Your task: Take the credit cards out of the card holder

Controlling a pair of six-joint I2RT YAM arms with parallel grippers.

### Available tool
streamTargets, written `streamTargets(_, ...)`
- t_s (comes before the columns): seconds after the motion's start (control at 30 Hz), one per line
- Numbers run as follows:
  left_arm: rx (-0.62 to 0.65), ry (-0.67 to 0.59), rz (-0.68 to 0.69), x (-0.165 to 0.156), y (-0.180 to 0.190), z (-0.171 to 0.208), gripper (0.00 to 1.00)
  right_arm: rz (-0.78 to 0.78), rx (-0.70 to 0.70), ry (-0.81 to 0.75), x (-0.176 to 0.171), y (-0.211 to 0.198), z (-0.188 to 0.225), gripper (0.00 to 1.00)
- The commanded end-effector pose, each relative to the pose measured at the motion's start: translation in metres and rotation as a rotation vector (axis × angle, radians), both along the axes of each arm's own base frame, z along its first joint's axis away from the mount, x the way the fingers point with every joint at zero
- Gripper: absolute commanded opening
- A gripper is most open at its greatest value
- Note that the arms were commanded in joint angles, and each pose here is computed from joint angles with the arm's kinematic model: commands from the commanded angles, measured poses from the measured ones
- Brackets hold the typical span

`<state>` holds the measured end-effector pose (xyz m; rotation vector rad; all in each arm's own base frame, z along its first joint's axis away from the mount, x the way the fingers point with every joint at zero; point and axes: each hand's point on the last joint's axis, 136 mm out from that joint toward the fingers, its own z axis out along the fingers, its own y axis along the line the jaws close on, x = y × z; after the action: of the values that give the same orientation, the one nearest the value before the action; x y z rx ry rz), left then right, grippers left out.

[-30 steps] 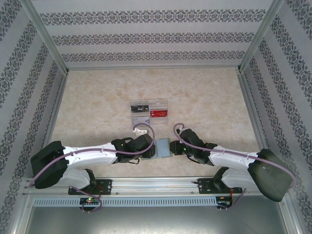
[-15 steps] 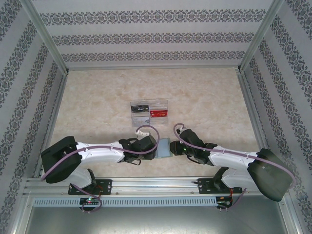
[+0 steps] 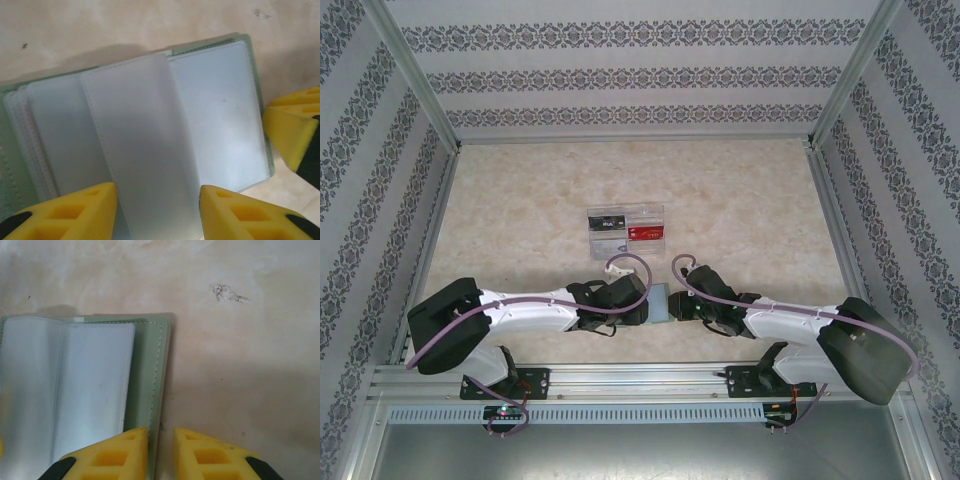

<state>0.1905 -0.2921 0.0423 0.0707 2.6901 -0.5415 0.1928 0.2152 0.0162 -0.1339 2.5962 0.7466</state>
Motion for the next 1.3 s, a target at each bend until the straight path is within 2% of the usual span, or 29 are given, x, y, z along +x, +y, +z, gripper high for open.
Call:
streamTargets(0.0,-0.050,-0.018,-0.046,0.002,-0.020,0.009,0.49,0.015,0.011,0.016,-0.002,0.006,0.000,0.22)
streamTargets(0.23,-0.092,-0.020,-0.085,0.006,-0.040,0.016,0.49,0.011,0.008,0.011,-0.002,0.005,0.000,0.23)
streamTargets(0.53,-0.139,-0.059,-0.135,0.005,-0.060,0.049,0.49,-0.003,0.009,0.000,0.000,0.001,0.002,0.23)
streamTargets(0.73,-0.033,-0.098,-0.048,0.011,-0.023,0.047,0.48,0.001,0.009,0.009,-0.001,0.003,0.000,0.23)
streamTargets(0.93,0.033,-0.051,0.092,0.014,0.026,0.024,0.47,0.002,0.009,0.009,-0.001,0.004,0.000,0.23)
streamTargets(1.27,0.030,-0.002,0.117,0.011,0.034,-0.001,0.47,0.004,0.008,0.014,-0.001,0.004,-0.001,0.23)
